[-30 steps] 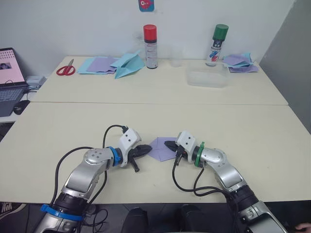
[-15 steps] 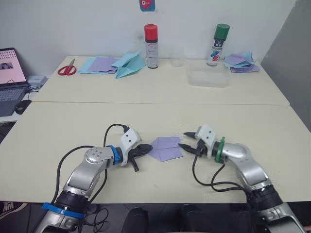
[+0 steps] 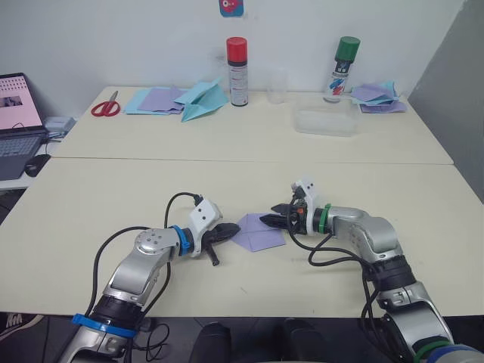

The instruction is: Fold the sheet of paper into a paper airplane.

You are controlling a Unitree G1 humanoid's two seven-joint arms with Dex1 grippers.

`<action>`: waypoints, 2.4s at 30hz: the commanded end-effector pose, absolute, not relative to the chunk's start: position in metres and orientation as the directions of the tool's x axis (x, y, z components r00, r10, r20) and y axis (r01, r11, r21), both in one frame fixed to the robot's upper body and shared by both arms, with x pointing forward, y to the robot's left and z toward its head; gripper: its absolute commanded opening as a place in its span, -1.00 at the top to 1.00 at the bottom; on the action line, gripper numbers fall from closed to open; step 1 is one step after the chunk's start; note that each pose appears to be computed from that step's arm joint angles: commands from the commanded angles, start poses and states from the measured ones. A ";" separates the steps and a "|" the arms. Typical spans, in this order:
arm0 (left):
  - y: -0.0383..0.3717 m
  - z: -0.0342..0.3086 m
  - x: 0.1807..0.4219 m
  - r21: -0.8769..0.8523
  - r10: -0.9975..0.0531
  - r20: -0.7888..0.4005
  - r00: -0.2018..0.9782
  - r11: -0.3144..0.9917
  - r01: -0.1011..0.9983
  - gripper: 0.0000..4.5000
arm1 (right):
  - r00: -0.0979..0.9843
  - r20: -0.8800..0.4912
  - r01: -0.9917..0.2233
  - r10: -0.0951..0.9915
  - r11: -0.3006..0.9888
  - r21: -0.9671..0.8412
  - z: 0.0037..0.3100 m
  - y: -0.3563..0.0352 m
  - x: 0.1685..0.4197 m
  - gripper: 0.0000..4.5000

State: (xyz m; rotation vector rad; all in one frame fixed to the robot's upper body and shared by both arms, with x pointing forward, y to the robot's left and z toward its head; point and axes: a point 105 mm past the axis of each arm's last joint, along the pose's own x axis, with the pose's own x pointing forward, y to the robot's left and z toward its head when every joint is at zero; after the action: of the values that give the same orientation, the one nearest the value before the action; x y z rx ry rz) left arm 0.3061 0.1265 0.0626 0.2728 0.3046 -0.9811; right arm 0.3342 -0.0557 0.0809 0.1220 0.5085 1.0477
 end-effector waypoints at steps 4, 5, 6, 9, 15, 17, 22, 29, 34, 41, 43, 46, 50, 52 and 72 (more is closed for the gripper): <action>0.139 0.039 0.300 0.054 -0.720 -0.453 0.527 0.568 0.822 1.00 | 0.322 -0.323 -0.842 0.890 0.425 0.333 0.087 -0.050 0.329 0.46; 0.139 0.039 0.300 0.054 -0.718 -0.453 0.529 0.570 0.820 1.00 | 0.325 -0.321 -0.841 0.890 0.427 0.334 0.086 -0.050 0.329 0.61; 0.140 0.039 0.300 0.053 -0.717 -0.452 0.530 0.572 0.819 1.00 | 0.337 -0.313 -0.836 0.888 0.436 0.335 0.087 -0.049 0.331 0.77; 0.140 0.039 0.300 0.053 -0.716 -0.450 0.534 0.576 0.816 1.00 | 0.356 -0.290 -0.828 0.888 0.444 0.343 0.093 -0.047 0.335 0.99; 0.149 0.070 0.299 0.012 -0.759 -0.384 0.526 0.565 0.825 1.00 | 0.357 -0.253 -0.843 0.899 0.427 0.326 0.104 -0.044 0.332 0.99; 0.157 0.090 0.292 -0.023 -0.789 -0.368 0.493 0.537 0.843 1.00 | 0.365 -0.213 -0.849 0.906 0.418 0.323 0.116 -0.043 0.332 0.99; 0.196 0.152 0.283 0.012 -0.792 -0.368 0.487 0.520 0.854 1.00 | 0.383 -0.055 -0.876 0.922 0.381 0.295 0.167 -0.036 0.332 0.99; 0.215 0.196 0.263 0.052 -0.778 -0.395 0.488 0.511 0.858 1.00 | 0.331 0.082 -0.772 0.940 0.320 -0.549 0.208 -0.017 0.328 0.99; 0.204 0.181 0.230 -0.034 -0.801 -0.471 0.370 0.435 0.900 1.00 | 0.202 -0.005 -0.527 0.979 0.105 -0.844 0.155 -0.004 0.306 0.99; 0.190 0.161 0.198 -0.137 -0.823 -0.488 0.291 0.401 0.906 1.00 | 0.025 -0.161 -0.422 0.987 -0.136 -0.896 0.087 -0.026 0.266 0.99; 0.190 0.157 0.197 -0.142 -0.821 -0.490 0.292 0.406 0.903 1.00 | 0.019 -0.202 -0.466 0.979 -0.170 -0.868 0.077 -0.034 0.263 0.99; 0.188 0.152 0.201 -0.136 -0.819 -0.490 0.299 0.411 0.901 1.00 | 0.026 -0.233 -0.582 0.972 -0.175 -0.794 0.070 -0.040 0.263 0.73; 0.185 0.147 0.210 -0.128 -0.821 -0.478 0.313 0.418 0.899 1.00 | 0.025 -0.241 -0.618 0.970 -0.175 -0.767 0.076 -0.049 0.263 0.08; 0.185 0.145 0.216 -0.116 -0.819 -0.469 0.331 0.429 0.896 1.00 | 0.024 -0.248 -0.635 0.968 -0.177 -0.752 0.080 -0.058 0.262 -0.25; 0.145 0.109 0.294 0.061 -0.829 -0.391 0.400 0.411 0.910 1.00 | 0.270 -0.121 -0.898 0.955 0.204 -0.389 0.148 -0.036 0.294 0.98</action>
State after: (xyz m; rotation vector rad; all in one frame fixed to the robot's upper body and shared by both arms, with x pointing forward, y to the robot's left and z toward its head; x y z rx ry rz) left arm 0.2970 0.1449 0.1036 0.2523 0.3366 -1.0975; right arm 0.2961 -0.0381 0.1376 -0.4280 -0.1545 1.3079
